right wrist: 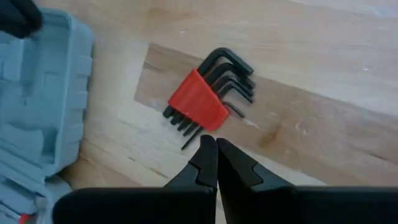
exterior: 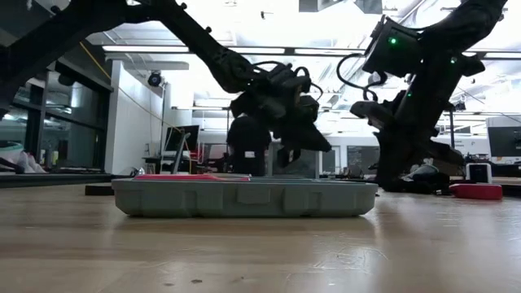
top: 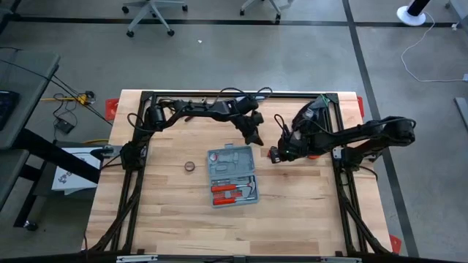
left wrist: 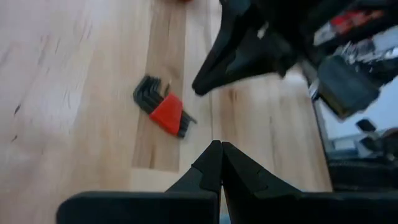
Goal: Prefit tool cases
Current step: Put the orange hex key set into the gray tool case
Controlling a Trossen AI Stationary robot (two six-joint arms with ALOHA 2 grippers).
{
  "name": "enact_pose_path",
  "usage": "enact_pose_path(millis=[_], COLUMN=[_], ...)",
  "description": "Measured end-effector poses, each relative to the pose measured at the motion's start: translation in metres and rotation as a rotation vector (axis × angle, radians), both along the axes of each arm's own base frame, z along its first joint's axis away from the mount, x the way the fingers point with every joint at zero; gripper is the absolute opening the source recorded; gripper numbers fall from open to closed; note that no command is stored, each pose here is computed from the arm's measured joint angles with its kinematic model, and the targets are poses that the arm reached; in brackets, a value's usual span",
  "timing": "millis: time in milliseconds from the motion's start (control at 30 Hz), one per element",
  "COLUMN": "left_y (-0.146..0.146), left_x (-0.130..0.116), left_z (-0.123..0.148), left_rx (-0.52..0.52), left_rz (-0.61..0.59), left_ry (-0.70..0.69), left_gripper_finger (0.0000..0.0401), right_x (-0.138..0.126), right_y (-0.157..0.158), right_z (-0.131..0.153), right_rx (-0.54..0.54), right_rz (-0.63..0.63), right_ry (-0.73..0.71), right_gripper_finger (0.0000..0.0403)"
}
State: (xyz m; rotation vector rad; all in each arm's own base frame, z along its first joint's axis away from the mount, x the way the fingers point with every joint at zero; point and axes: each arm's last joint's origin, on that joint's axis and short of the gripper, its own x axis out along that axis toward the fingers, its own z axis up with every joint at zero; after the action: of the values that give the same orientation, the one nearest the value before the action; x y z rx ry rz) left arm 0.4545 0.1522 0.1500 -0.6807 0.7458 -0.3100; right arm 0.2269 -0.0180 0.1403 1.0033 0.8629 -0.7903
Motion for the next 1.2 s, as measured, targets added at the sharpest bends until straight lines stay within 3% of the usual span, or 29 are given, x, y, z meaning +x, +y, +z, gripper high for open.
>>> enact_pose_path(millis=[133, 400, 633, 900, 1200], left_y=[-0.004, 0.002, 0.002, -0.019, -0.011], left_x=[0.01, 0.032, 0.03, 0.037, 0.033], left_z=[-0.002, -0.028, -0.034, -0.038, -0.044], left_rx=[-0.038, -0.187, -0.233, -0.156, -0.095], left_rz=[0.03, 0.082, 0.114, 0.17, 0.28], left_ry=[-0.001, 0.147, 0.209, 0.256, 0.329], left_gripper_finger=[0.0, 0.0002, 0.005, 0.0113, 0.0122], right_x=[0.0, 0.001, 0.003, 0.01, 0.015], right_y=[-0.003, -0.006, -0.005, -0.005, -0.005], right_z=[-0.002, -0.002, -0.007, -0.018, -0.022], right_rx=[-0.011, -0.018, -0.013, 0.006, 0.012], right_rz=[-0.01, -0.008, 0.001, 0.03, 0.009], right_ry=[0.009, 0.009, 0.017, 0.017, 0.002], right_gripper_finger=[0.0, 0.0, 0.0, 0.0, 0.0])
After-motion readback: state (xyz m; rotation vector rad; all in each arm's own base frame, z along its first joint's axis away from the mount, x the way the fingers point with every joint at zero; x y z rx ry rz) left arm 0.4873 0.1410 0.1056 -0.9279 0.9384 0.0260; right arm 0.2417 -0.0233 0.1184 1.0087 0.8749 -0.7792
